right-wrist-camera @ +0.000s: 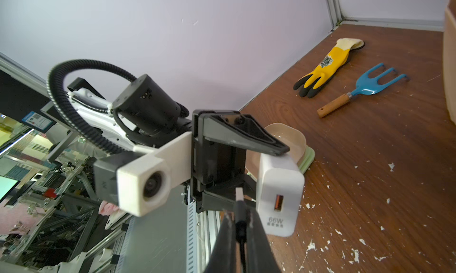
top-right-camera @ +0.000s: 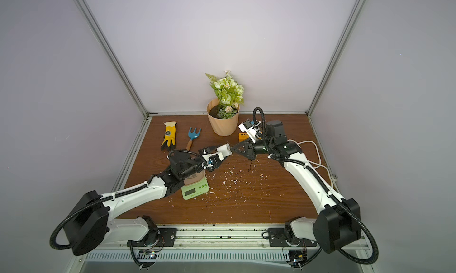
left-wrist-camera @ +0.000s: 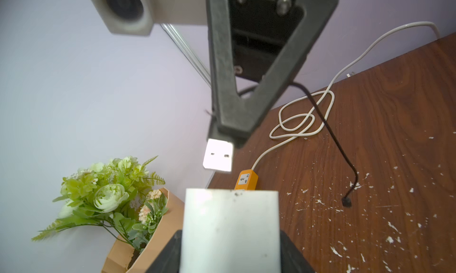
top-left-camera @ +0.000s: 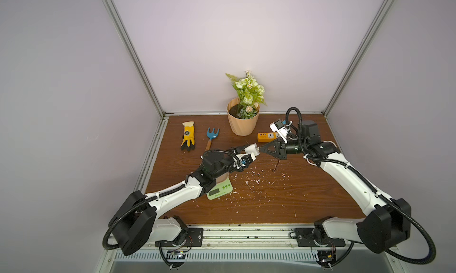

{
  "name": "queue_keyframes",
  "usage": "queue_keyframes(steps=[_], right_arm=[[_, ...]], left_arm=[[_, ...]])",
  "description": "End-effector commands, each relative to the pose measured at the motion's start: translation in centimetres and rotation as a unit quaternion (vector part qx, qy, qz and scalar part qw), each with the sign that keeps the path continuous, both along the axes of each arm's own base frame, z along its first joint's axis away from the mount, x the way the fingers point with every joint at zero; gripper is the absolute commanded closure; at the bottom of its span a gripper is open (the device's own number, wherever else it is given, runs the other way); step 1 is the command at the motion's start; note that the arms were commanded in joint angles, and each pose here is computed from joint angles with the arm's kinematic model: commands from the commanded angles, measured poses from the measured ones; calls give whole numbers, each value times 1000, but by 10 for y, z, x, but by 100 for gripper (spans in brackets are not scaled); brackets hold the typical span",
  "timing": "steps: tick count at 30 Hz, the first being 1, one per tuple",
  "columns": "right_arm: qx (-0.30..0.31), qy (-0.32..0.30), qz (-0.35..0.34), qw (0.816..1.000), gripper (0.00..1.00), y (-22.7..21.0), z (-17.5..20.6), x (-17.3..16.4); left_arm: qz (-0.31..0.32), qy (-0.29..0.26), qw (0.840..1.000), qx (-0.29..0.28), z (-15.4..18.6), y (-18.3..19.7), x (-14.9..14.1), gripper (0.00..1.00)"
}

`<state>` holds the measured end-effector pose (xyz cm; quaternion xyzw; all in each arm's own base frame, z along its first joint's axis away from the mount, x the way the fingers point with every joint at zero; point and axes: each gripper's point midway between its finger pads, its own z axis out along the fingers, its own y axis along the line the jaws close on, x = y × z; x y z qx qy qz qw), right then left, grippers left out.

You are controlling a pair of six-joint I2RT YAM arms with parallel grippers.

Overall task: Charge the electronic scale
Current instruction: Insert the charging cable into the plug.

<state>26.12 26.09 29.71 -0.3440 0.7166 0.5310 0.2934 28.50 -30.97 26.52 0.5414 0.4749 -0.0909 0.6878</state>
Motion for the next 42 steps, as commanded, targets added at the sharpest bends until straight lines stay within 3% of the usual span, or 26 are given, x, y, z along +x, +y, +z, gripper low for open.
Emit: queue_keyframes(steps=[1, 16, 42], right_arm=[[-10, -41, 13, 999, 100, 3, 5, -1], [-12, -133, -13, 991, 100, -4, 26, -4], [-10, -63, 19, 998, 100, 12, 10, -3]], left_arm=[[-22, -56, 998, -15, 26, 2, -9, 64], [-27, -53, 998, -16, 30, 9, -15, 65], [-14, -67, 997, -21, 44, 9, -9, 63]])
